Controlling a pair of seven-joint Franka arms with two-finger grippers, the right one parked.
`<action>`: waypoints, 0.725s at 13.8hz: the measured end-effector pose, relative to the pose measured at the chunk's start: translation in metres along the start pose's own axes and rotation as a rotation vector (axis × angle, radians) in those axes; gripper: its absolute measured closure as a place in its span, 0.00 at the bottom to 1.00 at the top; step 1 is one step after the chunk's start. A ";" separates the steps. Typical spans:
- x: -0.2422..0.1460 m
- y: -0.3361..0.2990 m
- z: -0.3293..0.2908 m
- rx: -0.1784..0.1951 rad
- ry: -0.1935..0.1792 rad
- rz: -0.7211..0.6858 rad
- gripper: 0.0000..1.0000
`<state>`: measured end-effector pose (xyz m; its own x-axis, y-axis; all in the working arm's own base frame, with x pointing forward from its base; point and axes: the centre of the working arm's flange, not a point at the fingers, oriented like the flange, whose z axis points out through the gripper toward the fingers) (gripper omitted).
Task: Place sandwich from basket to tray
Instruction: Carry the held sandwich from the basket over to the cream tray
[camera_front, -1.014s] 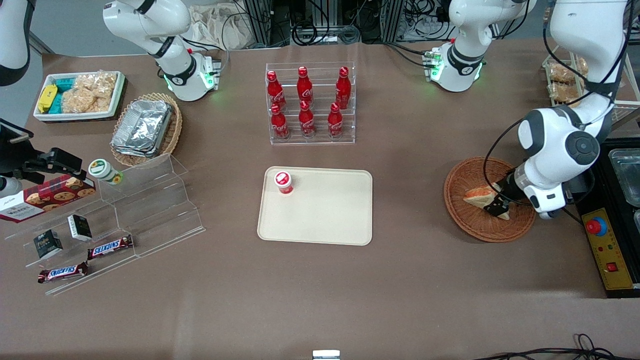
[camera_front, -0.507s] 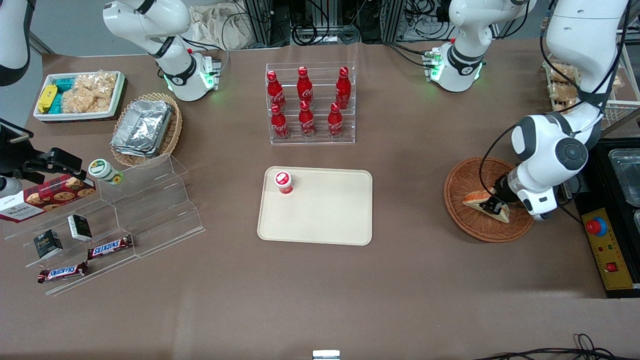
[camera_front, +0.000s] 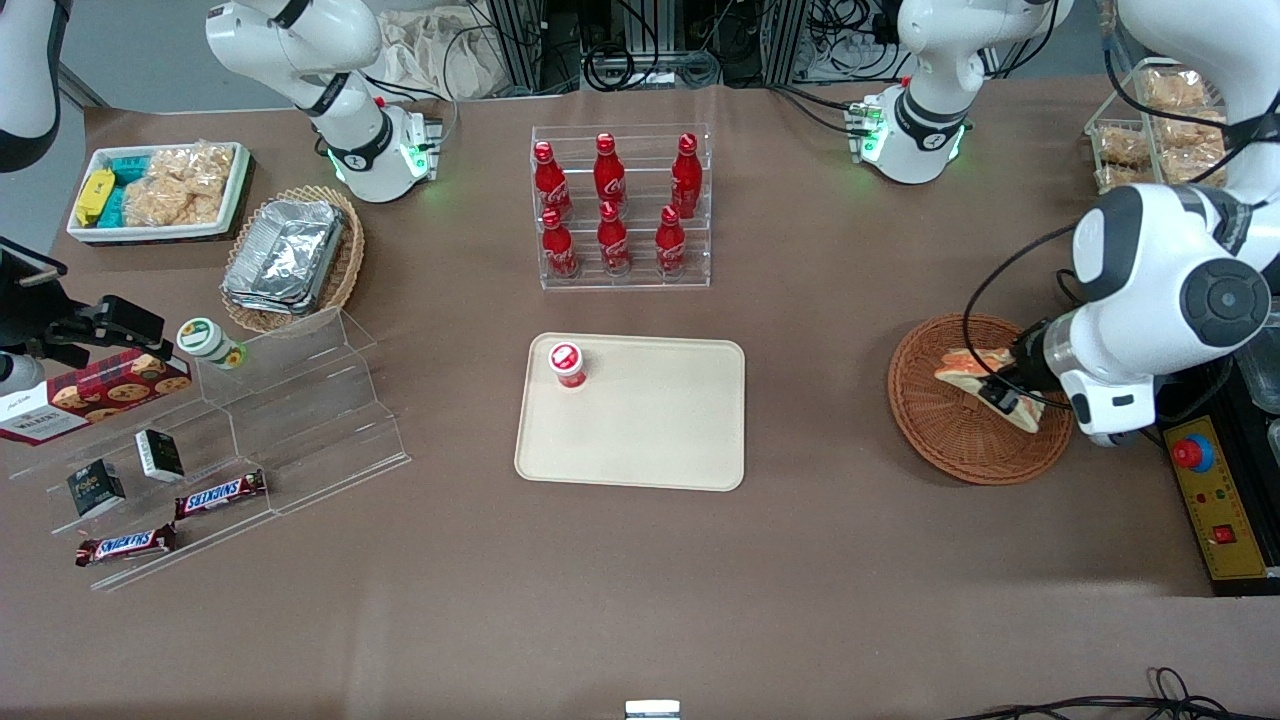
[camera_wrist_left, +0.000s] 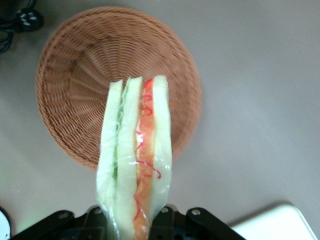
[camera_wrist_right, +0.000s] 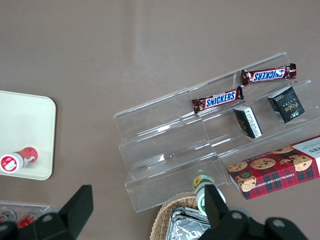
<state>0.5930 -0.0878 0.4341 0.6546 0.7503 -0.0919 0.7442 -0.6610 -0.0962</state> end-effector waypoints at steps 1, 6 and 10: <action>-0.024 0.018 -0.015 0.000 0.024 0.078 0.80; -0.164 0.096 0.001 0.041 0.079 0.501 0.83; -0.227 0.161 0.068 0.052 0.061 0.698 0.83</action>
<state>0.5554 -0.3655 0.3724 0.9845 0.1480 -0.0935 0.1405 -0.9866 -0.0827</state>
